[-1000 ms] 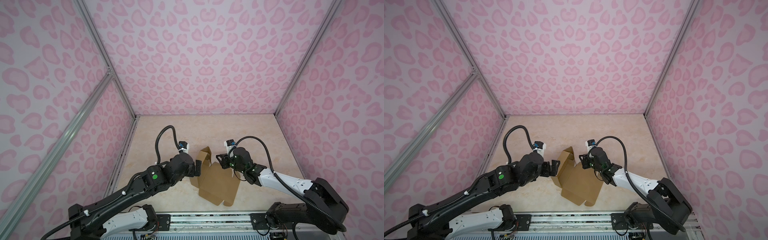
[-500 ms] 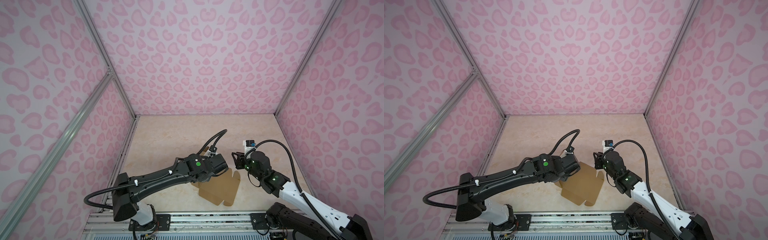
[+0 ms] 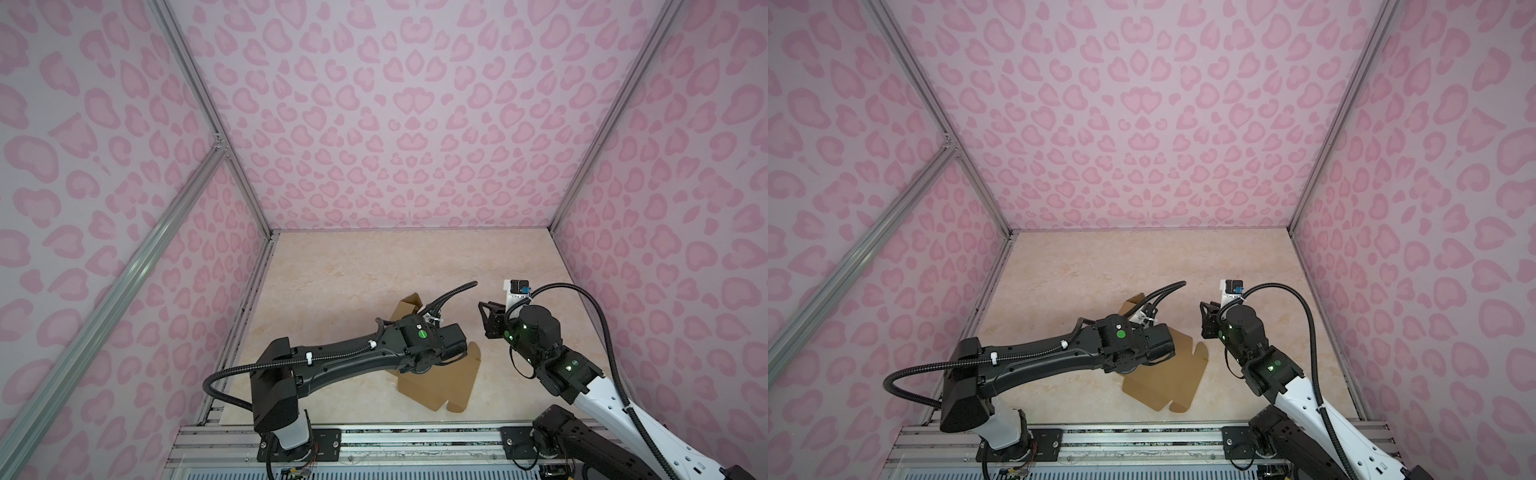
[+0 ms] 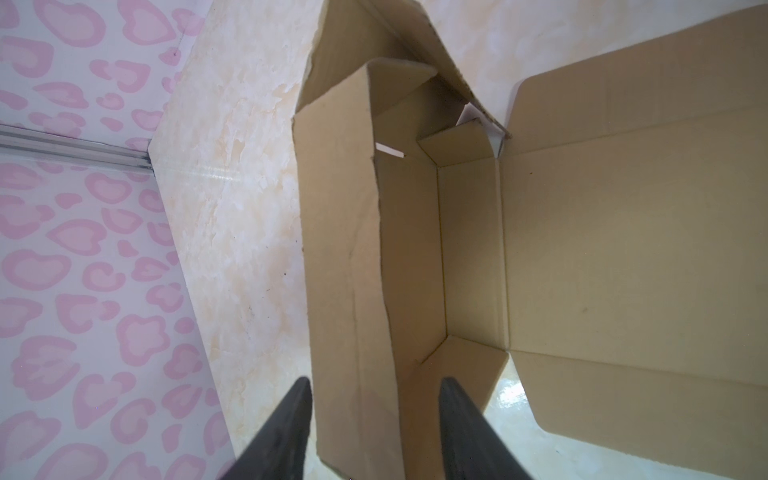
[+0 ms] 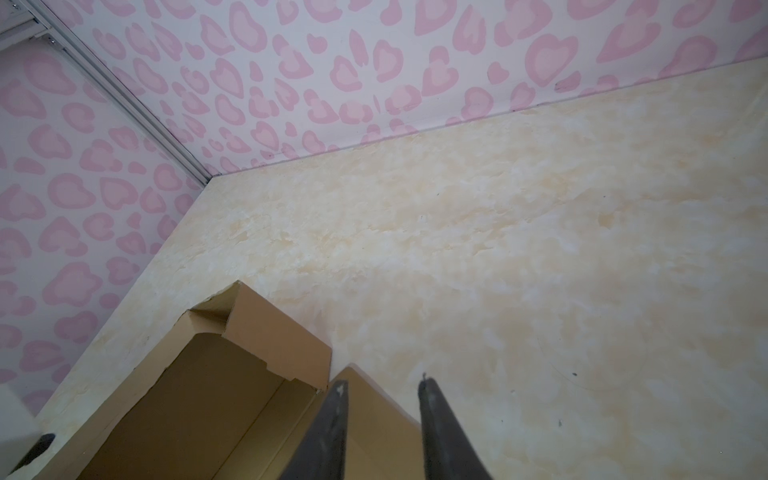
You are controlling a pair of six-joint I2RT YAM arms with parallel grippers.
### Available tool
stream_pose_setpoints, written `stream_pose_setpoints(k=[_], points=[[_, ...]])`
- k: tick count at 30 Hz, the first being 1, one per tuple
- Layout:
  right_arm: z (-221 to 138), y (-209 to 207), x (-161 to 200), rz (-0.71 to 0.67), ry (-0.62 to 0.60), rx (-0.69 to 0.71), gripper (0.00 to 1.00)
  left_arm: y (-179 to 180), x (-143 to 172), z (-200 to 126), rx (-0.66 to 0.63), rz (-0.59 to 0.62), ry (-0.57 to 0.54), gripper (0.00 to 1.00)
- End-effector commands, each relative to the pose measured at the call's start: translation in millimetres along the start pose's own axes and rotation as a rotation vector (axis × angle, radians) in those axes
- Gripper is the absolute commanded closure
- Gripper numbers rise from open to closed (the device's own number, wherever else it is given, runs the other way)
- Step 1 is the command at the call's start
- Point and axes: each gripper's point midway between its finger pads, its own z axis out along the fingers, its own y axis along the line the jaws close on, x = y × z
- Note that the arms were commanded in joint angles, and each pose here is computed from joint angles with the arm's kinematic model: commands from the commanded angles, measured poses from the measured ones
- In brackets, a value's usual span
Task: Assemble paper box
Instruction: First fold the bottom flaps of a flat cardboard box at the center of the table.
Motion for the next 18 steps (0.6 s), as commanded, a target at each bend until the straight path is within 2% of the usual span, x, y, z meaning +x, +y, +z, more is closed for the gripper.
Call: stream_pose_setpoints(k=[1, 6, 12, 13, 18], points=[[-2.6, -2.8, -4.8, -0.002, -0.017, 0.016, 0.68, 3.9, 3.3, 1.0, -0.052, 0.021, 0.011, 0.52], [-6.3, -3.8, -8.8, 0.005, -0.038, 0.019, 0.68, 0.7, 5.4, 4.6, -0.073, 0.043, 0.017, 0.6], [-7.7, -5.2, -9.6, 0.007, -0.042, 0.024, 0.69, 3.0, 10.8, 9.9, -0.098, 0.059, 0.024, 0.63], [-8.2, -5.1, -10.1, 0.01, -0.046, 0.023, 0.69, 3.8, 12.0, 10.8, -0.106, 0.062, 0.025, 0.67], [-8.9, -7.1, -11.2, 0.024, -0.06, 0.03, 0.69, 8.6, 15.3, 14.2, -0.144, 0.08, 0.028, 0.74]])
